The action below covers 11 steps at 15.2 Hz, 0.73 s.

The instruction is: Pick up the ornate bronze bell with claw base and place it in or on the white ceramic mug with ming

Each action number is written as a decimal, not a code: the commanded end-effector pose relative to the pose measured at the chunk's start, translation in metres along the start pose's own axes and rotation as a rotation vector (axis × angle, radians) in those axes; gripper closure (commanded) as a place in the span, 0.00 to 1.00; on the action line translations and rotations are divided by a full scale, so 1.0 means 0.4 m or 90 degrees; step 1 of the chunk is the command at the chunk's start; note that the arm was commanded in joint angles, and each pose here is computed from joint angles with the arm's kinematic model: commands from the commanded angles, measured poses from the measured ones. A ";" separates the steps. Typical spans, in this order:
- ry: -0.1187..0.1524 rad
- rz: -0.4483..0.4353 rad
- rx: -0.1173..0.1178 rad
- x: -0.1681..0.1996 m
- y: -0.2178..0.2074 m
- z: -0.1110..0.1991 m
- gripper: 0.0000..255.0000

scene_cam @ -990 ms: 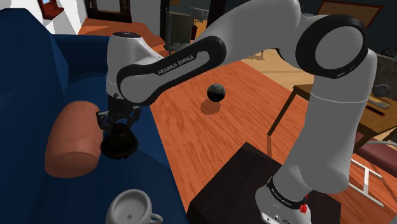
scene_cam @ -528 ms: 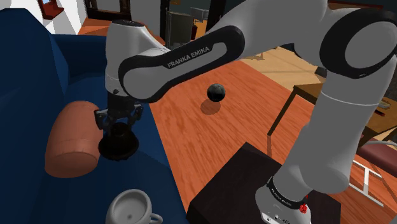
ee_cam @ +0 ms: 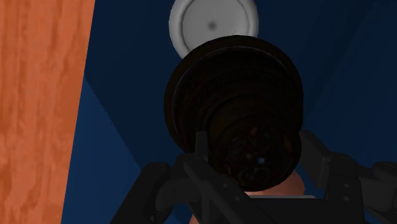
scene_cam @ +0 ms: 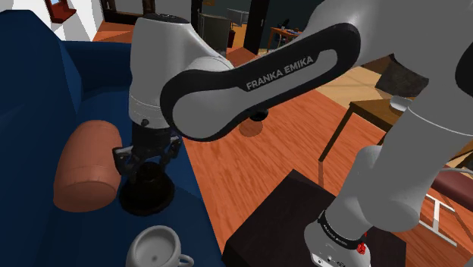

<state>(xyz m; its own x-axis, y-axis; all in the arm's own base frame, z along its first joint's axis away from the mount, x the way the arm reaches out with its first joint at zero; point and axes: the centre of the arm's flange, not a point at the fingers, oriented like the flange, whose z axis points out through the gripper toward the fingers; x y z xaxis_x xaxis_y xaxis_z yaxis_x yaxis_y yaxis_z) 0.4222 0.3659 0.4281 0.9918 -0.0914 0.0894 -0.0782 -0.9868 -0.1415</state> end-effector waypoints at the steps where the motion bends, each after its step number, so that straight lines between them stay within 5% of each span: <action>1: 0.001 0.001 0.000 -0.063 -0.018 -0.017 1.00; 4: 0.001 0.001 0.000 -0.152 -0.045 -0.049 1.00; 11: 0.001 0.001 0.000 -0.160 -0.032 0.042 1.00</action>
<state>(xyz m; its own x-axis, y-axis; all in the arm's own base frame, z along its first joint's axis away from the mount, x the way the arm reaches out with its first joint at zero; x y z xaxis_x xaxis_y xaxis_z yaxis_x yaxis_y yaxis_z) 0.3611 0.3863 0.4132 0.9916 -0.0928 0.0896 -0.0796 -0.9868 -0.1411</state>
